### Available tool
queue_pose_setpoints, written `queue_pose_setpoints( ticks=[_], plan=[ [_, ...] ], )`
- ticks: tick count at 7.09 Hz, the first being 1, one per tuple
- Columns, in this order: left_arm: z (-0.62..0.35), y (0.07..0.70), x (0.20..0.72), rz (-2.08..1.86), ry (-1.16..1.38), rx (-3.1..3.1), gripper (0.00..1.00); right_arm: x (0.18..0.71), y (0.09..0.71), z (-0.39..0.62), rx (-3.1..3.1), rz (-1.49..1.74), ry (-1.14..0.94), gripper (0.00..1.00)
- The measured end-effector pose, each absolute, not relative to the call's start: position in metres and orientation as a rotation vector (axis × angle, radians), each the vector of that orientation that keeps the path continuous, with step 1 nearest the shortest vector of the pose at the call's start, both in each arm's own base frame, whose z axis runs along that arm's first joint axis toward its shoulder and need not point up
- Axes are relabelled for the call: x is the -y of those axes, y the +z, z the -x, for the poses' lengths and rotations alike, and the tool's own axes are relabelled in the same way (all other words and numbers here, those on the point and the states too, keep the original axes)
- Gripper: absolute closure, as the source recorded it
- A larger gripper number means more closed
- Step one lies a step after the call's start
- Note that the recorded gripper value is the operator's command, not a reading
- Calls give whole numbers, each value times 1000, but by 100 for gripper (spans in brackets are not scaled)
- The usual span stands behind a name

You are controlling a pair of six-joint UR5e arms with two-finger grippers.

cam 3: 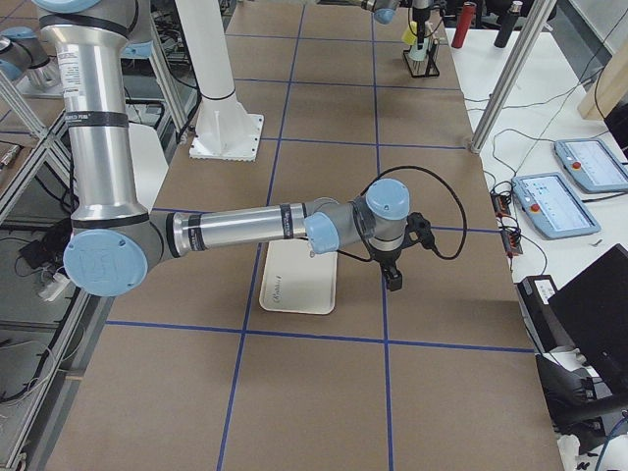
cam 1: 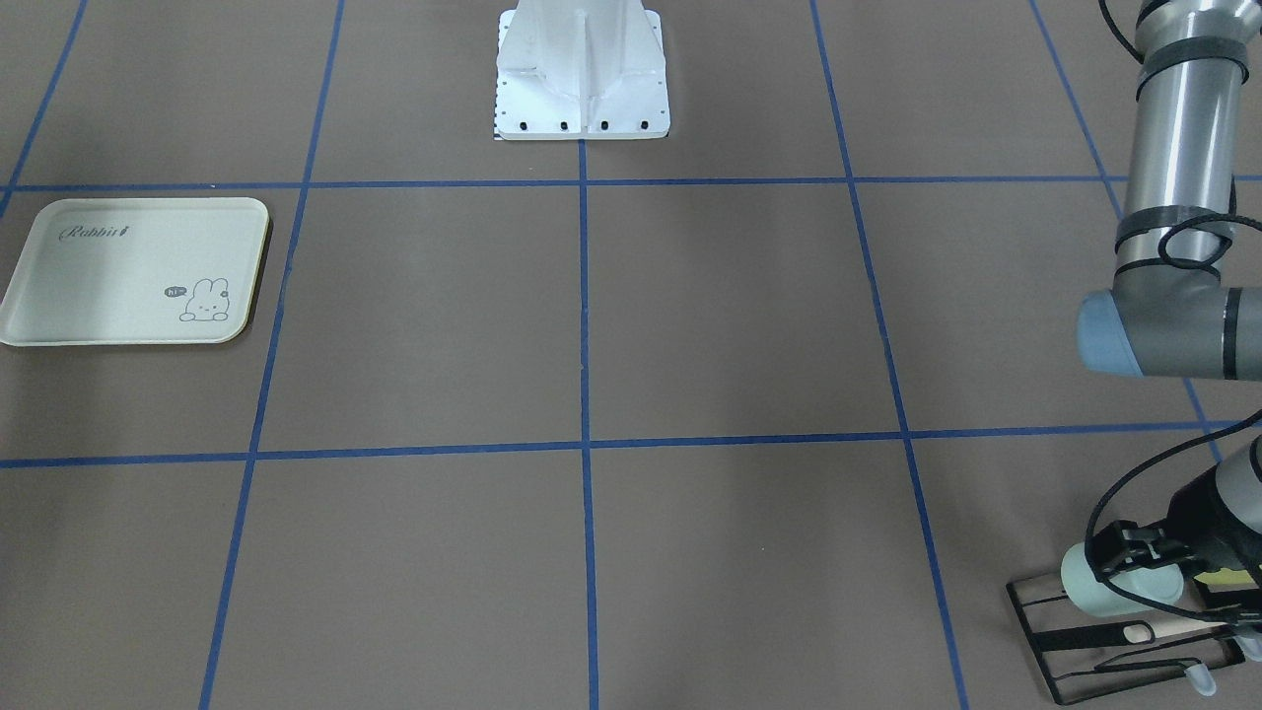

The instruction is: Left arm grabs green cup and hands to right arm on tray

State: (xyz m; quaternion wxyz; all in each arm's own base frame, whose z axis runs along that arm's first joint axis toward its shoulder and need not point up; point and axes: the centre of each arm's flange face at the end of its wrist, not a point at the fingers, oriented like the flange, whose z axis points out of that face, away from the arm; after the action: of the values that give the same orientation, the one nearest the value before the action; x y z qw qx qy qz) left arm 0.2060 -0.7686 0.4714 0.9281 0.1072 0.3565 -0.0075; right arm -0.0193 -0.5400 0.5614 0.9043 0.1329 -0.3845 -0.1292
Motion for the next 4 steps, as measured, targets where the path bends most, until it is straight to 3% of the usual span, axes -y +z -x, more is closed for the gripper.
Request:
queue_pose_setpoints(
  ticks=[4],
  plan=[
    [-205, 471, 769, -221, -16, -731, 29, 540, 561, 19, 795, -274, -267, 0]
  ],
)
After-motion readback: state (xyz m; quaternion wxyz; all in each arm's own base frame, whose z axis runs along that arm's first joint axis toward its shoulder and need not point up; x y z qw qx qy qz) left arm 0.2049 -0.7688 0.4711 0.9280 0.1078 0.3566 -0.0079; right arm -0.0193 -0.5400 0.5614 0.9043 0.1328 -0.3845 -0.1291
